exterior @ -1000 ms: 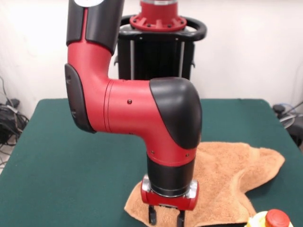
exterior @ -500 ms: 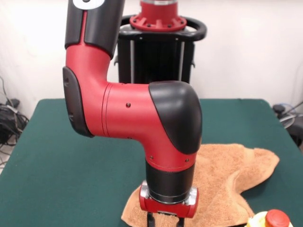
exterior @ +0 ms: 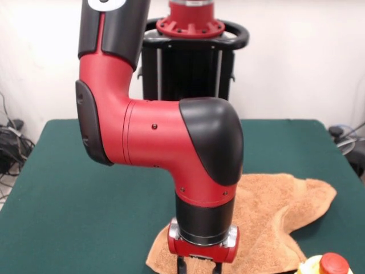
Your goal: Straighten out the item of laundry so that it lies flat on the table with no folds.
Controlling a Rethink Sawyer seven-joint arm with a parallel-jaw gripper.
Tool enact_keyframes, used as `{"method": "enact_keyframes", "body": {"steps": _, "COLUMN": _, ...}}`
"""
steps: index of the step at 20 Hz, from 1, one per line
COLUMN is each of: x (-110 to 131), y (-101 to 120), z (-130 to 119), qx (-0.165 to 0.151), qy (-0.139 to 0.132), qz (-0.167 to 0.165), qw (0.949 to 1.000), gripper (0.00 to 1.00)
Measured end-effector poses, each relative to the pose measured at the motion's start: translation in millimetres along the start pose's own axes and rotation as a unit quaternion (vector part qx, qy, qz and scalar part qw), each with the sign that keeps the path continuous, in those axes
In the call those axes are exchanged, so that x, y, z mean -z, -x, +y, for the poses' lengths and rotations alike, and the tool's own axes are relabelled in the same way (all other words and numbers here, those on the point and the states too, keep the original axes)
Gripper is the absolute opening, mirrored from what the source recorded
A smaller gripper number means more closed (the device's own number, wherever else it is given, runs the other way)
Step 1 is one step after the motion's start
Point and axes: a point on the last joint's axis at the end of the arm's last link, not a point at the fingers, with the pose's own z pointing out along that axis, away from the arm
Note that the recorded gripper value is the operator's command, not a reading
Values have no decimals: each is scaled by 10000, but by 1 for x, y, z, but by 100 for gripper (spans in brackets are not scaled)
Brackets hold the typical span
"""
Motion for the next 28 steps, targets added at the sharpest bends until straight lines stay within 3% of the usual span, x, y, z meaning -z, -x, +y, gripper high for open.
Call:
{"method": "enact_keyframes", "body": {"steps": 13, "x": 6, "y": 2, "z": -6, "qx": 11, "qy": -70, "qz": -280, "qw": 9996, "gripper": 100}}
{"method": "enact_keyframes", "body": {"steps": 14, "x": 12, "y": 7, "z": -13, "qx": 6, "qy": -137, "qz": -440, "qw": 9989, "gripper": 0}}
{"method": "enact_keyframes", "body": {"steps": 28, "x": 26, "y": 19, "z": -14, "qx": 23, "qy": -156, "qz": -685, "qw": 9975, "gripper": 0}}
